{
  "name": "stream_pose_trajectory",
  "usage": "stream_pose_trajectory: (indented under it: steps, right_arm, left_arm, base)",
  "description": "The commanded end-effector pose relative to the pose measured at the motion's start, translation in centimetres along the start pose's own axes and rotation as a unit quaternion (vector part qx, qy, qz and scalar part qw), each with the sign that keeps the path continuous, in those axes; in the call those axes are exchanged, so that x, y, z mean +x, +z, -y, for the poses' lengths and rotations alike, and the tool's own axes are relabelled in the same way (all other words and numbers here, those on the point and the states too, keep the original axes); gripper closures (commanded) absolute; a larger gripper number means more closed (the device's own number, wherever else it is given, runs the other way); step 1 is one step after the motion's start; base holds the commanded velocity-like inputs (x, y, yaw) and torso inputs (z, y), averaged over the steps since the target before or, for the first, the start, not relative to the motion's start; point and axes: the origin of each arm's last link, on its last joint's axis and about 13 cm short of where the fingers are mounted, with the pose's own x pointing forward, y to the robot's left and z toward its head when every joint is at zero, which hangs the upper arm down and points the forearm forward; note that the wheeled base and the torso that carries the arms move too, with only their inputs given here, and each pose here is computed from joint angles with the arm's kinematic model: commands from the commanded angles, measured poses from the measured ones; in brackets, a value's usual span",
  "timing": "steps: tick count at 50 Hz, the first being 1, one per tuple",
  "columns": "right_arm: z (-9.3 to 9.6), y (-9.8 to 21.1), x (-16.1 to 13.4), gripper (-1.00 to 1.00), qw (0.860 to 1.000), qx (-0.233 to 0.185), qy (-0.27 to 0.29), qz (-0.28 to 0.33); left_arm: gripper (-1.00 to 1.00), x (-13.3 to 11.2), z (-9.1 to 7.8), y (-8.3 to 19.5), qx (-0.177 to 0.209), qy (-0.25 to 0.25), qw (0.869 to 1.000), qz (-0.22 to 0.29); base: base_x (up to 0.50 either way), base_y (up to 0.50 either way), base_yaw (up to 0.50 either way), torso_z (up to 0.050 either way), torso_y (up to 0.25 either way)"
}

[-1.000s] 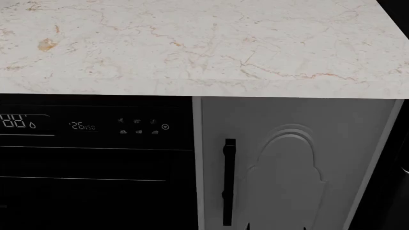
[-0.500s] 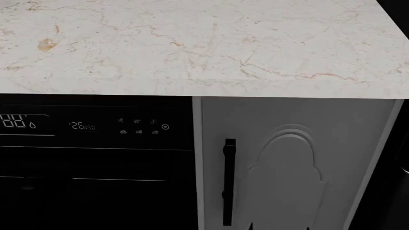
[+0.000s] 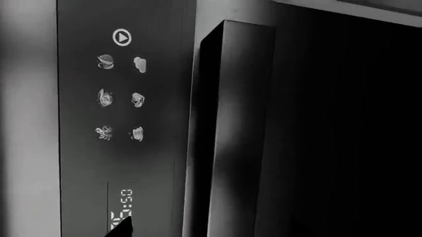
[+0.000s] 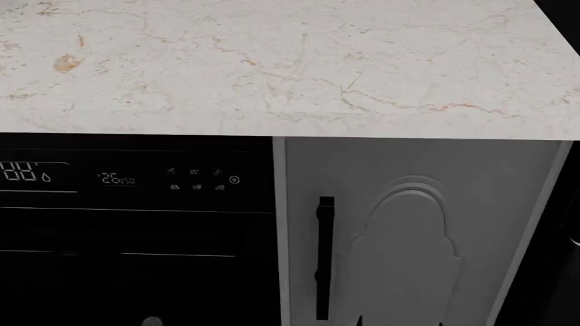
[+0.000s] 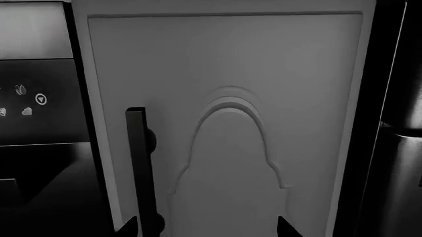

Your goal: Open the dishwasher door

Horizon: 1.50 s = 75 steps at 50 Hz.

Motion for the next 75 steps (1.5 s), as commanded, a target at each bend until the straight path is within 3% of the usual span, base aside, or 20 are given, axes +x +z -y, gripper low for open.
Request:
stream_pose_trajectory:
  steps: [1,45,60,61,75]
  right_arm:
    - [0.1,0.1,0.1,-1.0,1.0,0.0,-0.002,0.001]
    - [0.5,0.3,-0.1,-1.0,1.0,0.002,-0.011,0.004]
    - [0.4,0.2,0.0,-1.0,1.0,0.003,-0.012,0.004]
    - [0.4,0.2,0.1,-1.0,1.0,0.003,-0.011,0.003]
    - [0.4,0.4,0.1,-1.0,1.0,0.002,-0.009,0.005]
  left_arm:
    - [-1.0,1.1,0.5,0.1,0.004,-0.009,1.0,0.008]
    - [-1.0,5.5,1.3,-0.6,0.037,-0.033,0.999,0.002]
    - [-1.0,6.7,0.8,-0.8,0.047,-0.031,0.998,0.0]
    - [1.0,6.7,0.7,-0.8,0.048,-0.03,0.998,0.0]
    - [1.0,6.1,0.8,-0.8,0.055,-0.035,0.998,0.003]
  base:
    - [0.0,0.0,0.0,0.0,0.0]
    - [0.0,0.0,0.0,0.0,0.0]
    - [0.0,0.0,0.0,0.0,0.0]
    - [0.0,0.0,0.0,0.0,0.0]
    - [0.0,0.0,0.0,0.0,0.0]
